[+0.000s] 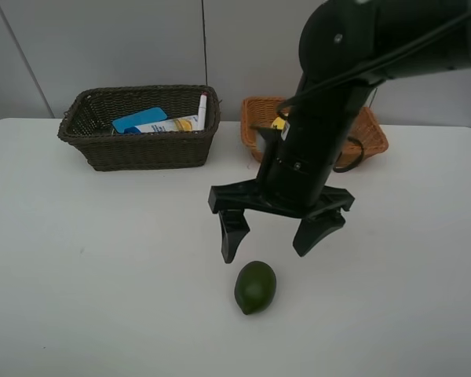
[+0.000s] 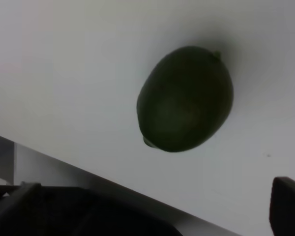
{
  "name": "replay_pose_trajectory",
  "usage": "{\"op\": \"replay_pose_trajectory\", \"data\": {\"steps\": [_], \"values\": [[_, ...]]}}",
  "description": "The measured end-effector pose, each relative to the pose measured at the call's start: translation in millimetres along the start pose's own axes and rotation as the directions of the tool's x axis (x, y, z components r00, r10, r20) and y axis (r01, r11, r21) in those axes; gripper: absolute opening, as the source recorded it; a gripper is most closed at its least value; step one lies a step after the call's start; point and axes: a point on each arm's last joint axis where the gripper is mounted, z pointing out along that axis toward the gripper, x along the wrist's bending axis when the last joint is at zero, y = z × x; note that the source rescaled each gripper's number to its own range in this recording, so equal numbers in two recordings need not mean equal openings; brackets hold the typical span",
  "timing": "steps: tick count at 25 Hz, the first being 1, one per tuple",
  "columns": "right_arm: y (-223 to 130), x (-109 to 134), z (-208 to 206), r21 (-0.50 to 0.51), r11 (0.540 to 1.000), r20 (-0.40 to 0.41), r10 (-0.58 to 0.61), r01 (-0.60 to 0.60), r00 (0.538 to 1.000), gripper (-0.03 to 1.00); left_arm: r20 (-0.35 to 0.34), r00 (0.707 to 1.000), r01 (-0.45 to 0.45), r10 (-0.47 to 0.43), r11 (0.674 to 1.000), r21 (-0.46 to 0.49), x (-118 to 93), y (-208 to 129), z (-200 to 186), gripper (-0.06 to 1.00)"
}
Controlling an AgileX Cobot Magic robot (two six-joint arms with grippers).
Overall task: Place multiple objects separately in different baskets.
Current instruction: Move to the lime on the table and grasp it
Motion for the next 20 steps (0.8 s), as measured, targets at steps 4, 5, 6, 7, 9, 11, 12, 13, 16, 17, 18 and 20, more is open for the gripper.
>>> {"op": "replay_pose_trajectory", "data": {"steps": [4, 5, 6, 7, 9, 11, 12, 13, 16, 17, 18, 20], "values": [[7.1, -0.2, 21.9, 0.059, 0.998, 0.003, 0.031, -0.031, 1.0, 1.0, 0.0, 1.0, 0.0, 0.0, 1.0, 0.0, 0.0, 0.0, 0.0, 1.0], [8.6, -0.6, 26.4, 0.067, 0.997, 0.006, 0.036, -0.036, 0.999, 1.0, 0.0, 1.0, 0.0, 0.0, 1.0, 0.0, 0.0, 0.0, 0.0, 1.0], [10.1, -1.1, 31.2, 0.078, 0.996, 0.011, 0.04, -0.041, 0.999, 1.0, 0.0, 1.0, 0.0, 0.0, 1.0, 0.0, 0.0, 0.0, 0.0, 1.0], [11.4, -1.8, 35.7, 0.088, 0.995, 0.016, 0.043, -0.045, 0.999, 1.0, 0.0, 1.0, 0.0, 0.0, 1.0, 0.0, 0.0, 0.0, 0.0, 1.0], [13.4, -2.7, 42.1, 0.099, 0.994, 0.024, 0.048, -0.05, 0.999, 1.0, 0.0, 1.0, 0.0, 0.0, 1.0, 0.0, 0.0, 0.0, 0.0, 1.0], [15.2, -3.2, 47.0, 0.103, 0.993, 0.027, 0.052, -0.054, 0.998, 1.0, 0.0, 1.0, 0.0, 0.0, 1.0, 0.0, 0.0, 0.0, 0.0, 1.0], [15.9, -3.3, 48.7, 0.103, 0.993, 0.027, 0.054, -0.057, 0.998, 1.0, 0.0, 1.0, 0.0, 0.0, 1.0, 0.0, 0.0, 0.0, 0.0, 1.0], [16.6, -3.8, 51.6, 0.11, 0.992, 0.031, 0.056, -0.059, 0.998, 1.0, 0.0, 1.0, 0.0, 0.0, 1.0, 0.0, 0.0, 0.0, 0.0, 1.0], [18.8, -5.0, 59.5, 0.121, 0.99, 0.039, 0.062, -0.066, 0.997, 1.0, 0.0, 1.0, 0.0, 0.0, 1.0, 0.0, 0.0, 0.0, 0.0, 1.0], [19.8, -5.5, 62.8, 0.125, 0.99, 0.042, 0.064, -0.069, 0.997, 1.0, 0.0, 1.0, 0.0, 0.0, 1.0, 0.0, 0.0, 0.0, 0.0, 1.0], [21.0, -6.0, 65.9, 0.125, 0.99, 0.044, 0.066, -0.071, 0.997, 1.0, 0.0, 1.0, 0.0, 0.0, 1.0, 0.0, 0.0, 0.0, 0.0, 1.0], [22.8, -6.9, 71.8, 0.129, 0.989, 0.049, 0.07, -0.076, 0.996, 1.0, 0.0, 1.0, 0.0, 0.0, 1.0, 0.0, 0.0, 0.0, 0.0, 1.0]]}}
